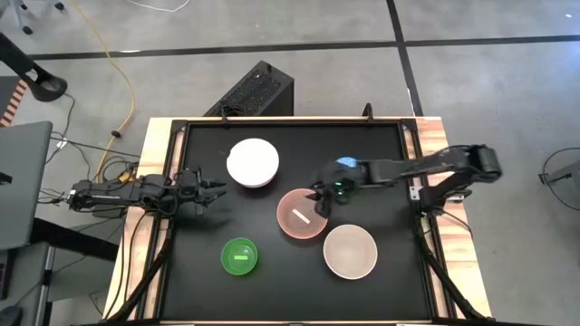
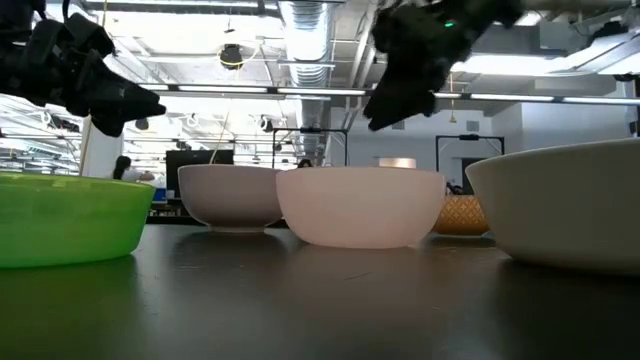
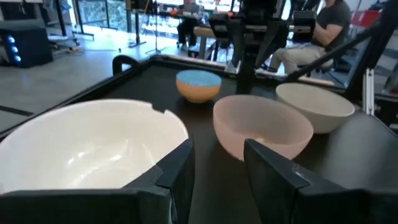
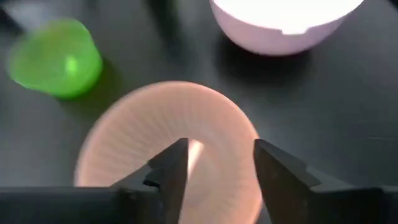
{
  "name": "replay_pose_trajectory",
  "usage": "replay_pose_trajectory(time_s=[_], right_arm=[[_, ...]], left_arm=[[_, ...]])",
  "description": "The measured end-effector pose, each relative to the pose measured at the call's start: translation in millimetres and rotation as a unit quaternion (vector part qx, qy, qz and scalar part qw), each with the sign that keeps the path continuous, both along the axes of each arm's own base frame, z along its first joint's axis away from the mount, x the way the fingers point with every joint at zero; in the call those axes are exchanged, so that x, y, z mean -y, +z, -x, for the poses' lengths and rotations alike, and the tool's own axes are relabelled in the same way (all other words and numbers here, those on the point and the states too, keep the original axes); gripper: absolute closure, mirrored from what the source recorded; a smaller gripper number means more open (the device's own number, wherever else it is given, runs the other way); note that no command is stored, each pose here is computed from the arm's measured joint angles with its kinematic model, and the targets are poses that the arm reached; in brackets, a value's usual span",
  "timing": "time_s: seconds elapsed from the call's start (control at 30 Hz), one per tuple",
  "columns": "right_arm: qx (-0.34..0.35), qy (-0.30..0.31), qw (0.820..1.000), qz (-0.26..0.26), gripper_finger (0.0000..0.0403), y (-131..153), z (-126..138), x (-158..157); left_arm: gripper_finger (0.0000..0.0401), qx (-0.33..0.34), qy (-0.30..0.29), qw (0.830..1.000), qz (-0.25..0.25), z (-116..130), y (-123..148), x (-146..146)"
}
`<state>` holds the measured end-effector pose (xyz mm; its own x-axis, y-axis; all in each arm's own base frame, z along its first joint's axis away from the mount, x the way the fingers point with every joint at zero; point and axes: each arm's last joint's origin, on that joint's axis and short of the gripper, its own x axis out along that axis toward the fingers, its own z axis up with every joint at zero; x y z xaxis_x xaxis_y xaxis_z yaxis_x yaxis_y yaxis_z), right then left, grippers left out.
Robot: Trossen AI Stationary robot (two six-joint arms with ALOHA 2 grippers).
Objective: Nest bowls inside each other
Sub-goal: Stack the orange bowl on the white bowl
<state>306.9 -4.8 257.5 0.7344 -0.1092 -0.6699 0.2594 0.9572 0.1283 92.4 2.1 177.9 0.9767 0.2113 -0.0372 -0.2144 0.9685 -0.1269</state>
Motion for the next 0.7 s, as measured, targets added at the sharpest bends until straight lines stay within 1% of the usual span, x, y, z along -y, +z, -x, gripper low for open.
replay_pose_trajectory(time_s=[0.07, 0.13, 0.23, 0.33, 0.43, 0.53, 0.63, 0.7], right_arm=[[-0.037, 0.005, 0.999, 0.012, 0.0173, 1, -15, 5], [-0.073, 0.009, 0.997, 0.02, 0.0158, -3, -29, 9], [-0.117, 0.021, 0.992, 0.035, 0.0153, -11, -47, 17], [-0.142, 0.022, 0.989, 0.039, 0.0154, -20, -60, 29], [-0.166, 0.022, 0.985, 0.029, 0.0155, -36, -66, 42], [-0.179, 0.028, 0.984, 0.0, 0.0155, -47, -68, 52], [-0.183, 0.037, 0.982, -0.025, 0.0156, -55, -69, 57], [-0.191, 0.04, 0.98, -0.027, 0.016, -60, -70, 57]], left_arm=[[0.0273, -0.006, 0.001, 1.0, 0.004, 0, -1, 0], [0.0273, -0.01, 0.001, 1.0, 0.006, 0, -2, 0], [0.0273, -0.008, 0.001, 1.0, 0.006, 0, -2, 0], [0.0273, -0.006, 0.001, 1.0, 0.016, 0, -2, 0], [0.0273, -0.005, 0.001, 1.0, 0.021, 0, -2, 0], [0.0273, -0.005, 0.001, 1.0, 0.021, 0, -2, 0], [0.0273, -0.005, 0.001, 1.0, 0.021, 0, -2, 0], [0.0273, -0.005, 0.001, 1.0, 0.022, 0, -2, 0]])
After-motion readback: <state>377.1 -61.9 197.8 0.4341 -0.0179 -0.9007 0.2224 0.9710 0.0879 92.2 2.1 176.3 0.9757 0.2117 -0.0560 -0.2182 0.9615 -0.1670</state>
